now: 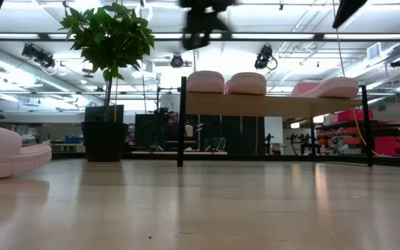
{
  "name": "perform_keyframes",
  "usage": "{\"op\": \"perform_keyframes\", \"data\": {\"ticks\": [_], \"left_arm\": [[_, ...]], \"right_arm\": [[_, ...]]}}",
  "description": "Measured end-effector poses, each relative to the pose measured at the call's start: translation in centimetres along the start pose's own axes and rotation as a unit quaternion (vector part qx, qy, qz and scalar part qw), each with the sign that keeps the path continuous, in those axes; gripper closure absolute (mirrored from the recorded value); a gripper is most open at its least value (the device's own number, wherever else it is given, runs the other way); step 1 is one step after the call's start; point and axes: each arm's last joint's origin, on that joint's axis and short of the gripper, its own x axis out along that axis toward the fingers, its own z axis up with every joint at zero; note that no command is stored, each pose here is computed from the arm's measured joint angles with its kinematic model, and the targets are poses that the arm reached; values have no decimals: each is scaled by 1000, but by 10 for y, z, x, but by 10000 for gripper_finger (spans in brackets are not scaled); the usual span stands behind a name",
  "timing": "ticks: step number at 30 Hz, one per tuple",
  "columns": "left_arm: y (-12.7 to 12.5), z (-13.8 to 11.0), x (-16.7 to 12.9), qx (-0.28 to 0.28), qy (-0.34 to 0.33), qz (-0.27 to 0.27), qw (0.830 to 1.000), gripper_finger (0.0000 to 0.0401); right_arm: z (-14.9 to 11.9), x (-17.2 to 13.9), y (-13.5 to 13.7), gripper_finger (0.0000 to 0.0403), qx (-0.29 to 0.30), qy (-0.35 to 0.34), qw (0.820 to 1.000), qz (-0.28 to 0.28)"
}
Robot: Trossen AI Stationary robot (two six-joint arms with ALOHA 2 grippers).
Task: Pick and place slides into the shelf
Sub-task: Put the pink slide on the shelf
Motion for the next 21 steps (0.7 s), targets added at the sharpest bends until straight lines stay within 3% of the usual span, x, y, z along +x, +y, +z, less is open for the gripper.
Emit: {"op": "perform_keyframes", "data": {"ticks": [3,7,10,14,21], "left_arm": [[-1,-24,2,17,104,30,994,230],[-3,-49,-2,39,210,85,973,229],[-4,-58,-3,62,244,123,960,229],[3,-70,7,71,272,131,951,229],[35,-115,33,54,366,155,916,229]], "right_arm": [[-4,11,5,209,-12,22,1000,-5],[-7,23,11,209,-14,41,999,-1],[-7,29,15,209,-4,43,999,11],[-5,34,19,209,16,32,999,27],[-2,34,20,209,32,18,998,41]]}}
